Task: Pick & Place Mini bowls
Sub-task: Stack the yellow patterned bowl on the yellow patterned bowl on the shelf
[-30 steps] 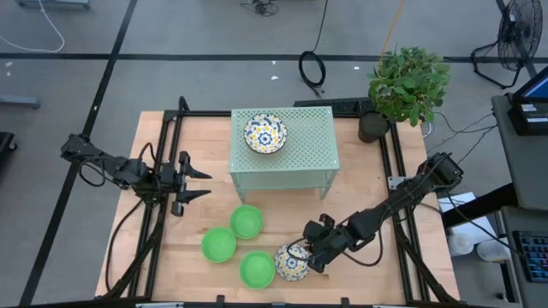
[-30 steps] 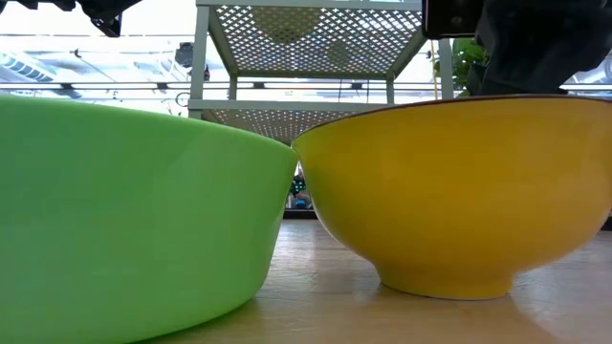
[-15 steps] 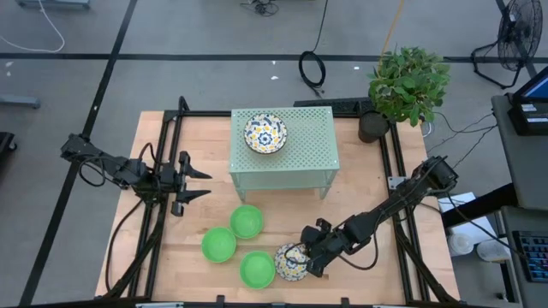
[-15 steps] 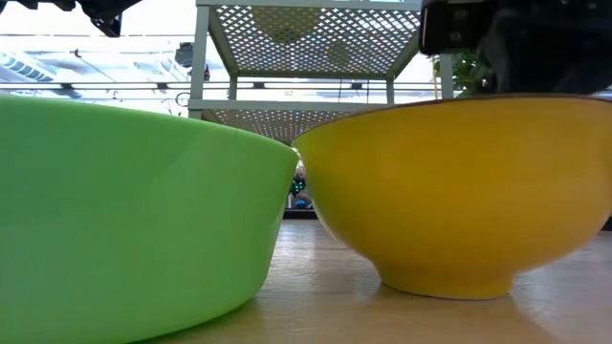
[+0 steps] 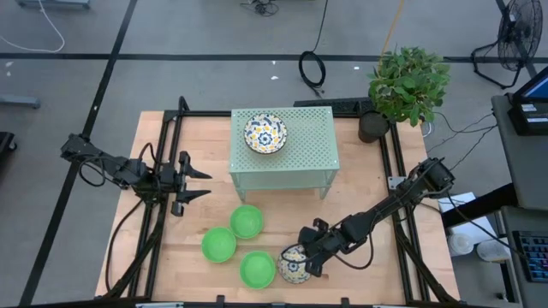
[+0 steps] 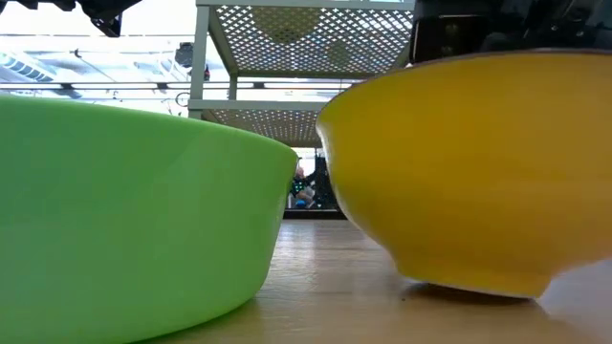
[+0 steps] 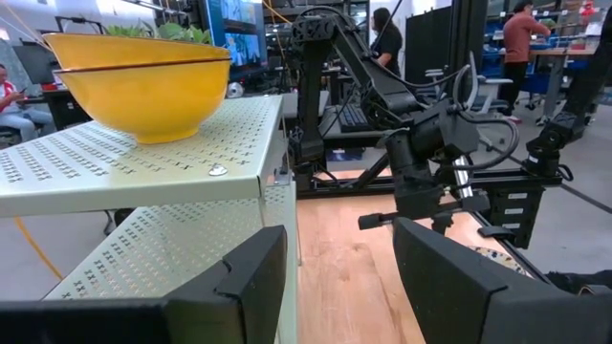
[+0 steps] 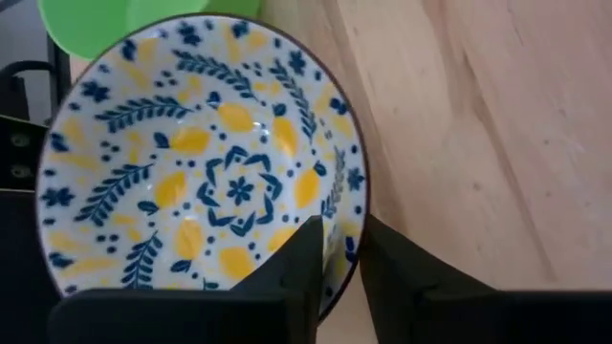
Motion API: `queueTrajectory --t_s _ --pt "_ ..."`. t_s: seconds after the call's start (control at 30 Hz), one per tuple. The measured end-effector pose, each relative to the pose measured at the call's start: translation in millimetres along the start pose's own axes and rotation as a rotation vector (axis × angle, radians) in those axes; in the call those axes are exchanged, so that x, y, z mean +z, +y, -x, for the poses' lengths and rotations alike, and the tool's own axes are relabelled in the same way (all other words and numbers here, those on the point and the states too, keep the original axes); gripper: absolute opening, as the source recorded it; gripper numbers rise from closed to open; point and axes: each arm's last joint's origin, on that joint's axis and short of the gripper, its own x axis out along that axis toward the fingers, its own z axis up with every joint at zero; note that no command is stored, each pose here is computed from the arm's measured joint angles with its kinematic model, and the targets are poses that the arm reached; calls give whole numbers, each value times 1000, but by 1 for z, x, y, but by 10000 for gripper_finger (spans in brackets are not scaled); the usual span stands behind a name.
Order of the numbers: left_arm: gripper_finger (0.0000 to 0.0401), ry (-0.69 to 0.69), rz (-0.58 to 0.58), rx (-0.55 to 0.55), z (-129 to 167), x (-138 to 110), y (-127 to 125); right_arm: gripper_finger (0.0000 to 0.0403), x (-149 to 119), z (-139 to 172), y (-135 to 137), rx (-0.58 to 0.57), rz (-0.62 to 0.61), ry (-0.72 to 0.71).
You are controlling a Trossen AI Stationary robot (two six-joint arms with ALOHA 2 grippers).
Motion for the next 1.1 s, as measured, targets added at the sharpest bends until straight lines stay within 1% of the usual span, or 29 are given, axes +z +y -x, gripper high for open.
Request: queueTrajectory --t_s 0.17,0.3,0.43,0.53,0.67,0.77,0.87,0.93,1.1 --pt "198 0 0 0 0 0 0 11 2 1 1 -4 56 -24" --pt "198 0 0 0 0 0 0 8 2 1 1 -18 99 -36" --pt "198 -1 0 0 0 0 0 4 0 7 -3 -44 128 7" --pt "198 0 0 0 0 0 0 4 -3 17 -8 -99 118 56" --pt "198 0 0 0 0 0 0 3 -6 36 -19 -220 68 85" --pt "198 0 0 0 0 0 0 2 -6 46 -24 -299 33 53" --pt "198 0 0 1 0 0 0 2 -5 51 -27 -364 -9 -7" --pt "198 0 0 0 0 0 0 5 -4 51 -28 -380 -28 -30" --pt "198 0 0 0 0 0 0 7 -4 46 -29 -414 -21 -71"
